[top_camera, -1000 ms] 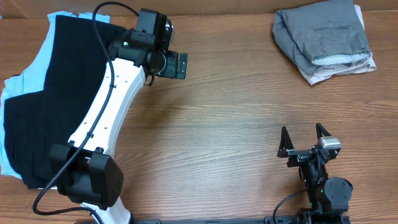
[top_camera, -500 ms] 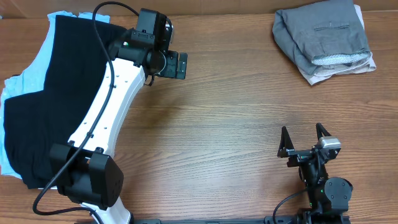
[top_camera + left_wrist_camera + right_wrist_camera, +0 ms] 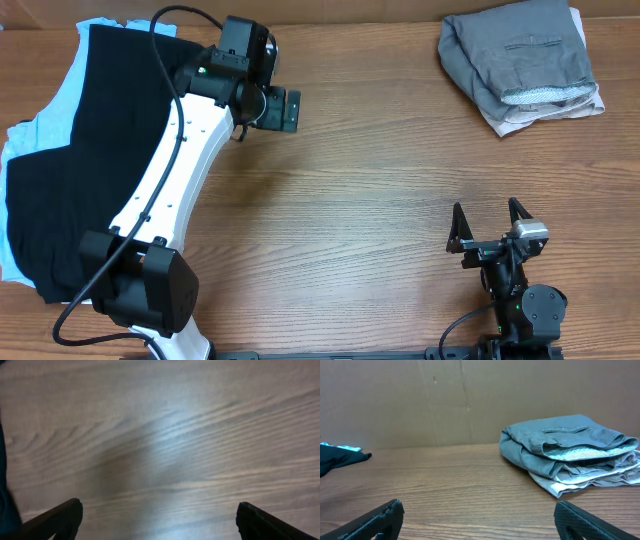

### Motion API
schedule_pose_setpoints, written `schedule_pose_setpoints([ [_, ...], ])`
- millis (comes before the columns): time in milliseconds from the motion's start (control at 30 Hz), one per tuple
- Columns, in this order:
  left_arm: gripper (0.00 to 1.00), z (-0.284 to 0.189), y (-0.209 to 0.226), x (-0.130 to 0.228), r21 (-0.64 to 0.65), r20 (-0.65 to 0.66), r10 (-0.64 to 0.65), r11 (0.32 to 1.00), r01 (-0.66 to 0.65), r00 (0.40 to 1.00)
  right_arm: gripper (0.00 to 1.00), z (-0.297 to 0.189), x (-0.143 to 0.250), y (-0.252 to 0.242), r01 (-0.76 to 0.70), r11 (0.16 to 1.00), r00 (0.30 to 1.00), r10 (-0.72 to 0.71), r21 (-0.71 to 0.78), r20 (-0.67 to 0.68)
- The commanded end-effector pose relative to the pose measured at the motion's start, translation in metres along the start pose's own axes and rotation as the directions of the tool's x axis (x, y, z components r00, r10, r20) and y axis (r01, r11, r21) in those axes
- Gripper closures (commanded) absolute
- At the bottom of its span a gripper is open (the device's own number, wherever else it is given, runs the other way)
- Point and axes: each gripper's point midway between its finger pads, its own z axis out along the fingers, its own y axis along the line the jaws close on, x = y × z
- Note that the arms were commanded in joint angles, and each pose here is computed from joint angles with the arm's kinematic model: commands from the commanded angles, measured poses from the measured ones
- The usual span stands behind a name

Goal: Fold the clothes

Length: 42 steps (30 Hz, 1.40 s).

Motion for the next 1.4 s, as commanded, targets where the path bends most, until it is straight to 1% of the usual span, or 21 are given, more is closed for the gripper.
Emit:
schedule_pose_setpoints([
  [0,0.0,-0.004,0.002,-0.002,-0.014,0.016,0.021,1.0,-0.02,1.0,0.0,0.0,0.001,0.0,0.0,1.0,1.0,0.0,0.003,0.006],
  [67,0.0,-0.01,0.0,-0.012,-0.007,0.067,0.021,1.0,-0.021,0.998,0.0,0.0,0.001,0.0,0.0,1.0,1.0,0.0,0.003,0.007],
  [200,0.0,-0.032,-0.005,-0.036,0.018,0.215,0.022,0.999,-0.027,0.976,0.0,0.0,0.001,0.0,0.0,1.0,1.0,0.0,0.003,0.007],
  [233,0.0,-0.036,-0.006,-0.039,0.023,0.248,0.022,0.999,-0.028,0.968,0.0,0.0,0.001,0.0,0.0,1.0,1.0,0.0,0.003,0.006],
  [267,0.0,-0.042,-0.006,-0.042,0.03,0.31,0.02,0.999,-0.031,0.951,0.0,0.0,0.001,0.0,0.0,1.0,1.0,0.0,0.003,0.007],
  [367,0.0,-0.05,-0.002,-0.038,0.038,0.406,0.012,0.999,-0.03,0.914,0.0,0.0,0.001,0.0,0.0,1.0,1.0,0.0,0.003,0.006],
  [533,0.0,-0.066,0.02,-0.005,0.039,0.54,-0.022,0.999,0.001,0.841,0.0,0.0,0.001,0.0,0.0,1.0,1.0,0.0,0.003,0.006],
  [633,0.0,-0.071,0.039,0.025,0.048,0.592,-0.075,0.997,0.057,0.802,0.0,0.0,0.001,0.0,0.0,1.0,1.0,0.0,0.003,0.006],
  [667,0.0,-0.073,0.052,0.044,0.062,0.621,-0.126,0.992,0.112,0.774,0.0,0.0,0.001,0.0,0.0,1.0,1.0,0.0,0.003,0.007],
  [733,0.0,-0.075,0.066,0.065,0.081,0.651,-0.18,0.982,0.168,0.738,0.0,0.0,0.001,0.0,0.0,1.0,1.0,0.0,0.003,0.006],
  [833,0.0,-0.076,0.076,0.091,0.107,0.695,-0.205,0.977,0.182,0.69,0.0,0.0,0.001,0.0,0.0,1.0,1.0,0.0,0.003,0.007],
  [933,0.0,-0.076,0.08,0.119,0.123,0.733,-0.21,0.976,0.178,0.648,0.0,0.0,0.001,0.0,0.0,1.0,1.0,0.0,0.003,0.007],
  [1067,0.0,-0.075,0.083,0.144,0.114,0.785,-0.191,0.98,0.166,0.59,0.0,0.0,0.001,0.0,0.0,1.0,1.0,0.0,0.003,0.007],
  [1300,0.0,-0.064,0.081,0.171,0.086,0.836,-0.139,0.989,0.122,0.531,0.0,0.0,0.001,0.0,0.0,1.0,1.0,0.0,0.003,0.007],
  [1367,0.0,-0.064,0.077,0.174,0.056,0.851,-0.084,0.996,0.07,0.519,0.0,0.0,0.001,0.0,0.0,1.0,1.0,0.0,0.003,0.007],
])
